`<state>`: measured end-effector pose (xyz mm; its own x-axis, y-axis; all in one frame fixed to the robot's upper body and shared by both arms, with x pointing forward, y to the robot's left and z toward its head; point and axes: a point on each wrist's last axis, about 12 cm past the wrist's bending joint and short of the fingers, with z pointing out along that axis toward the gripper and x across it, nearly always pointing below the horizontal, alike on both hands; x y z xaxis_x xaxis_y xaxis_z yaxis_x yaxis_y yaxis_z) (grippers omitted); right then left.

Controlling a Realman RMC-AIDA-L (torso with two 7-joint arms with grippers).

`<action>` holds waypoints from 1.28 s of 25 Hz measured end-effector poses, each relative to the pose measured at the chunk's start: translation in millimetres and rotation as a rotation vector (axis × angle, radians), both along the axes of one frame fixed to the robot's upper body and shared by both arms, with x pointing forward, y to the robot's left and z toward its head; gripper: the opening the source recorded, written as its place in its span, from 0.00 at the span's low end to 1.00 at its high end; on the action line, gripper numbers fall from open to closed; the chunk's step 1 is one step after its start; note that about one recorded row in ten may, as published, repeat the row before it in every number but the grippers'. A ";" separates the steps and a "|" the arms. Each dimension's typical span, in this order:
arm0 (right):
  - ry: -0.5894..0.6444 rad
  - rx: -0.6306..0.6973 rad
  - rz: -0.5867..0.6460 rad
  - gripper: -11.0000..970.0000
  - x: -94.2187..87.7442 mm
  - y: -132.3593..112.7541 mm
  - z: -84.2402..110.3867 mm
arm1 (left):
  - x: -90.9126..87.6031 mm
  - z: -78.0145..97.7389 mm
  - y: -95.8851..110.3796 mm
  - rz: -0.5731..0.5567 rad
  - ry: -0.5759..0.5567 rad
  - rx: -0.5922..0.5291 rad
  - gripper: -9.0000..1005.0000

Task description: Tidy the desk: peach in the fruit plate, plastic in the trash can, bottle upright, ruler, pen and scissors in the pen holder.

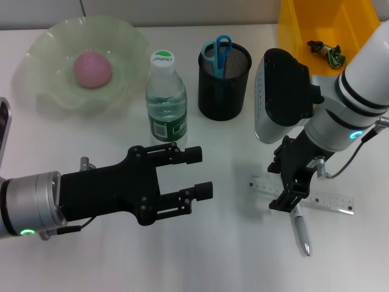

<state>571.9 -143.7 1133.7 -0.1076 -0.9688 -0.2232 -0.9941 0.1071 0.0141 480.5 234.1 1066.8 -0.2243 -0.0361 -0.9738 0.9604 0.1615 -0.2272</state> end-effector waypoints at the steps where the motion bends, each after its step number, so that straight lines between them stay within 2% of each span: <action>1: -0.001 -0.001 0.000 0.79 0.0 0.3 -0.2 | 0.0 0.0 0.0 0.000 0.000 0.000 0.63; 28: -0.007 -0.024 0.009 0.77 -0.8 3.3 -10.2 | -0.5 -0.5 1.2 0.003 0.001 0.002 0.63; 32: -0.009 -0.025 0.011 0.64 -0.9 3.7 -10.5 | -0.9 -0.7 1.5 0.004 0.001 0.003 0.63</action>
<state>571.0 -140.1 1123.2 -0.0950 -0.9752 -0.1997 -0.9953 0.0965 0.0021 479.6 235.5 1066.1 -0.2255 -0.0346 -0.9736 0.9593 0.1663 -0.2281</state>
